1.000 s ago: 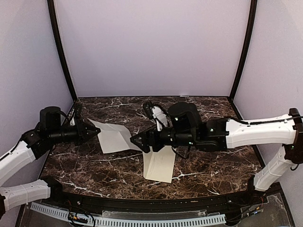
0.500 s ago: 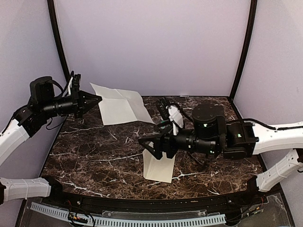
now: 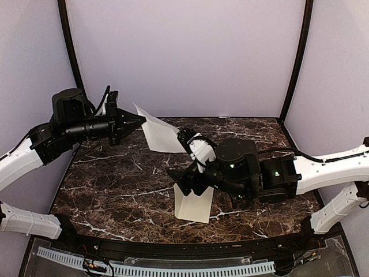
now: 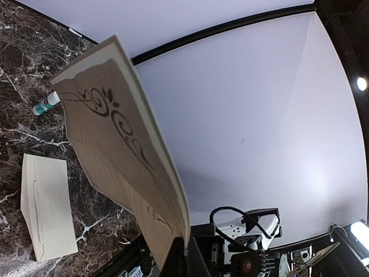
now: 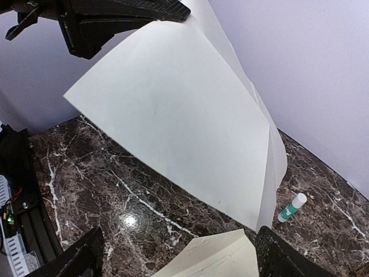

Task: Place the letter into the envelope and seal it
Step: Pick up the letter from the center of the board, then fold the letter.

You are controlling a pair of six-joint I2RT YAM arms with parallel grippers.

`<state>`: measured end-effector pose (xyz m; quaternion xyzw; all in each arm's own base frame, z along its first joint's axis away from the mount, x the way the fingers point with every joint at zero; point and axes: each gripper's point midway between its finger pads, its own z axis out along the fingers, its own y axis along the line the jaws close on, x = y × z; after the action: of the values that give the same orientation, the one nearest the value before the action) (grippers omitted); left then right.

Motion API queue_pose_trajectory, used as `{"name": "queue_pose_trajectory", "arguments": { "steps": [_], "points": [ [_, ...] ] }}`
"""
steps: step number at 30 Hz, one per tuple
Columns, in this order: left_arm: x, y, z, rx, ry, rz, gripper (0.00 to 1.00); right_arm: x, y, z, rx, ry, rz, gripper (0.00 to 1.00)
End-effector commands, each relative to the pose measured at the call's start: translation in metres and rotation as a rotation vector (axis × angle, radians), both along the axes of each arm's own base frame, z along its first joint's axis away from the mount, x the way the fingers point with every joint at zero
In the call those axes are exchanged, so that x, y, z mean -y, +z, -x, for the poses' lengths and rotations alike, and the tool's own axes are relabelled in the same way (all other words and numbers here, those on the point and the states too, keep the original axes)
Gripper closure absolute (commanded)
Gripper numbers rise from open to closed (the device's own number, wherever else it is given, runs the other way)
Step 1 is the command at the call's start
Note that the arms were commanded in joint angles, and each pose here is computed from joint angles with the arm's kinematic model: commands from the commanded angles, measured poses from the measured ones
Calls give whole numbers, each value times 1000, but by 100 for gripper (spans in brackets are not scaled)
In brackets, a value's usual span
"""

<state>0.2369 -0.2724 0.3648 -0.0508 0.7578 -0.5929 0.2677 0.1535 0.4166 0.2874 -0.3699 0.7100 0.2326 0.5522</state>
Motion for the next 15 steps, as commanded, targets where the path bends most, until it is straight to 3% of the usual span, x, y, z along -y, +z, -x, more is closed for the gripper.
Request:
{"name": "queue_pose_trajectory", "arguments": {
  "steps": [1, 15],
  "points": [
    [17, 24, 5, 23, 4, 50, 100, 6, 15, -13, 111, -79, 25, 12],
    [31, 22, 18, 21, -26, 36, 100, 23, 21, -31, 194, -215, 73, 13]
  ]
}}
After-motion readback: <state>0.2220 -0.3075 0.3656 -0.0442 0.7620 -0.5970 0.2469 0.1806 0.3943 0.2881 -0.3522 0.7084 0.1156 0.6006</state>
